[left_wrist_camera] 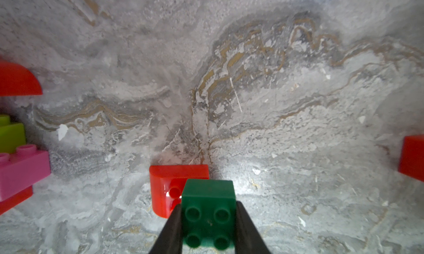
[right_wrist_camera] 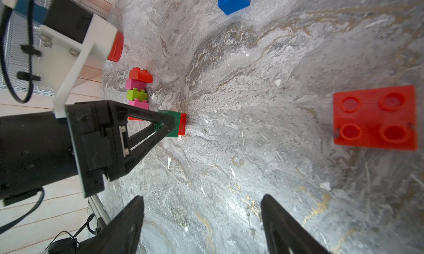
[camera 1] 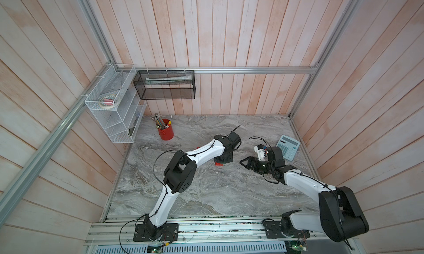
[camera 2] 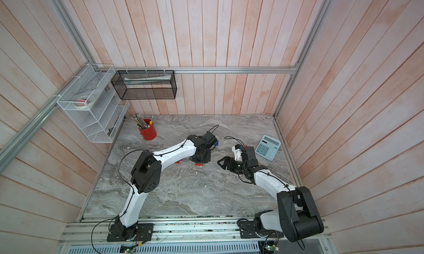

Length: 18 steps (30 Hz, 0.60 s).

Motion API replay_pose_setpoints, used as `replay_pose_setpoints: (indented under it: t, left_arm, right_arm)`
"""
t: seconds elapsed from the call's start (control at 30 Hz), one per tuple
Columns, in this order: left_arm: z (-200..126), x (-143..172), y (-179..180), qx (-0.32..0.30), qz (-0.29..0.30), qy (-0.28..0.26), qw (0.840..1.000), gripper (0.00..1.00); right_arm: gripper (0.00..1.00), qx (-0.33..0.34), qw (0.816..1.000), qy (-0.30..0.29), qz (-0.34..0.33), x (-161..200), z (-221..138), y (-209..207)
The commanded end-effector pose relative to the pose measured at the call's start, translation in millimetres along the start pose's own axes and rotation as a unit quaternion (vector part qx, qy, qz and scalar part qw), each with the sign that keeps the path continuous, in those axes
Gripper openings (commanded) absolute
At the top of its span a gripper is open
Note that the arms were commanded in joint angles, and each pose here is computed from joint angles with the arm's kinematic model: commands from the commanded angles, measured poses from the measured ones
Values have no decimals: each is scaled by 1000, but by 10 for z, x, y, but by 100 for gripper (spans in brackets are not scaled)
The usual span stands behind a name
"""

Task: Assemble the letter s with lego
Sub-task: Assemble the lego brick with the lego brick.

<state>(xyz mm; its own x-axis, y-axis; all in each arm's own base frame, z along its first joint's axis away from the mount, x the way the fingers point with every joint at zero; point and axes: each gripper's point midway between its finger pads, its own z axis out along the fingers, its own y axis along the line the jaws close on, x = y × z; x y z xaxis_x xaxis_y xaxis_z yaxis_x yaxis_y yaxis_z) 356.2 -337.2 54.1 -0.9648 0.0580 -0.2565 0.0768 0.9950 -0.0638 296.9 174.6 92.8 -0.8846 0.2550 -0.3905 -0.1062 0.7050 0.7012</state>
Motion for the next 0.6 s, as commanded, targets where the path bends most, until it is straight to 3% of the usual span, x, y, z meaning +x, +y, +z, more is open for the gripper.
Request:
replay_pose_setpoints:
  t: [0.0, 0.57]
  left_arm:
    - [122, 36, 31, -21, 13, 5, 1000, 31]
    - [390, 195, 170, -67, 44, 13, 997, 31]
  right_arm:
    - [82, -5, 1000, -1, -1, 5, -10, -8]
    - [82, -5, 1000, -2, -4, 30, -28, -23]
